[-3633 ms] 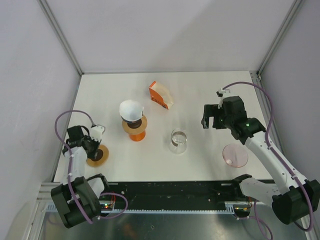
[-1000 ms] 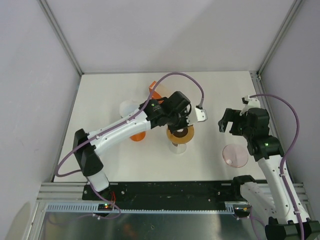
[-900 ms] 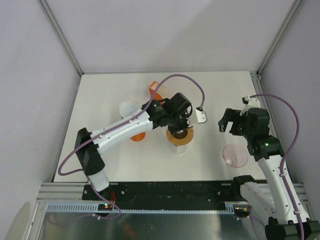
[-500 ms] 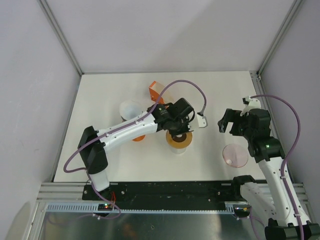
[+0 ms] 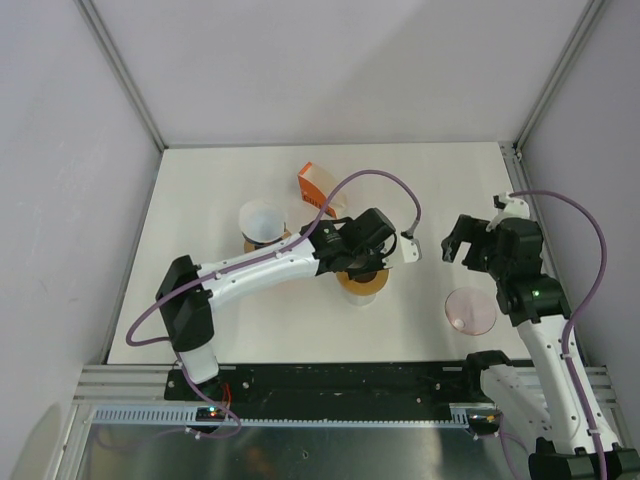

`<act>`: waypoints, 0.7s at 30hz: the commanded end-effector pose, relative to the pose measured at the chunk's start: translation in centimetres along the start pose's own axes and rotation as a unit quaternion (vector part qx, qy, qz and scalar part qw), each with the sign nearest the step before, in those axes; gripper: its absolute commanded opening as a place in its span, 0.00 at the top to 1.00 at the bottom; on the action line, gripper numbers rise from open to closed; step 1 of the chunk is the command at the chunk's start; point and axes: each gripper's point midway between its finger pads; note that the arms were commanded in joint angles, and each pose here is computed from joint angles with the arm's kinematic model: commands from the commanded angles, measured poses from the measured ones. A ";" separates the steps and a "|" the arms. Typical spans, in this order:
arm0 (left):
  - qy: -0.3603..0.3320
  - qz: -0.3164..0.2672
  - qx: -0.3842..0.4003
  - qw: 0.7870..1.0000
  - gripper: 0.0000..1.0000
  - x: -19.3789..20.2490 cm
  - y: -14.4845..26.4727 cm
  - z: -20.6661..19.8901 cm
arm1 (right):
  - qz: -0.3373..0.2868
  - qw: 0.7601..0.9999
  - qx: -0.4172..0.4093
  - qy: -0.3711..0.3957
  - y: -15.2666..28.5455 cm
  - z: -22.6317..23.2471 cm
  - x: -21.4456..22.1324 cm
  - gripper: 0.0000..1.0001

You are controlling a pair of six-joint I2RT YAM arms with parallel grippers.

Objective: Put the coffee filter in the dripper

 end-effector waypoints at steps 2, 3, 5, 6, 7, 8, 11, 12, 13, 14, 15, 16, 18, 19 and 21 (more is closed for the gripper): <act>-0.004 -0.003 -0.007 1.000 0.99 0.2 0.8 0.0 | -0.041 0.998 0.034 -0.034 0.9 -1.1 -1.3 0.01; -0.004 -0.004 -0.007 1.000 0.94 0.2 0.9 0.0 | -0.046 0.997 0.045 -0.042 1.0 -1.5 -1.4 0.01; -0.004 -0.007 -0.009 1.000 0.83 0.1 1.1 0.1 | -0.048 0.995 0.064 -0.059 1.1 -2.1 -1.2 0.01; -0.003 -0.009 -0.011 1.000 0.77 -0.1 1.2 0.2 | -0.042 0.995 0.070 -0.064 1.0 -2.3 -0.9 0.01; -0.003 -0.013 -0.013 1.000 0.73 -0.2 1.5 0.4 | -0.035 0.994 0.073 -0.071 0.9 -2.4 -0.6 0.01; -0.002 -0.016 -0.017 1.000 0.69 -0.4 1.8 0.6 | -0.022 0.994 0.074 -0.074 0.8 -2.4 -0.1 0.01; 0.000 -0.025 -0.028 0.999 0.59 -0.8 2.6 1.2 | 0.007 0.994 0.077 -0.072 0.6 -2.5 1.1 0.01; -0.001 -0.028 -0.033 0.999 0.57 -1.0 2.9 1.4 | 0.011 0.993 0.086 -0.074 0.7 -2.9 1.4 0.01; 0.000 -0.030 -0.037 0.999 0.55 -1.1 3.2 1.7 | 0.013 0.992 0.096 -0.079 0.7 -3.2 1.6 0.01; 0.000 -0.033 -0.042 0.999 0.54 -1.2 3.5 1.9 | 0.014 0.991 0.106 -0.085 0.9 -3.5 1.8 0.01; 0.000 -0.036 -0.045 0.998 0.53 -1.3 3.7 2.1 | 0.013 0.989 0.112 -0.093 1.0 -3.7 1.9 0.02; 0.001 -0.039 -0.049 0.998 0.51 -1.5 4.0 2.4 | 0.015 0.988 0.116 -0.100 1.1 -3.8 2.1 0.03; 0.000 -0.045 -0.057 0.997 0.49 -1.8 4.6 2.8 | 0.020 0.986 0.116 -0.118 1.3 -3.7 2.4 0.06; 0.000 -0.047 -0.061 0.997 0.47 -2.0 4.8 3.1 | 0.024 0.985 0.117 -0.125 1.3 -3.6 2.6 0.07; 0.000 -0.050 -0.068 0.996 0.45 -2.1 5.3 3.4 | 0.040 0.982 0.122 -0.141 1.4 -3.6 3.4 0.09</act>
Point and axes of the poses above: each gripper's point midway between its finger pads, its own y axis back along the fingers, its own z axis along the line the jaws close on, x = y × z, and after that the axes turned 11 degrees about -y, right-handed
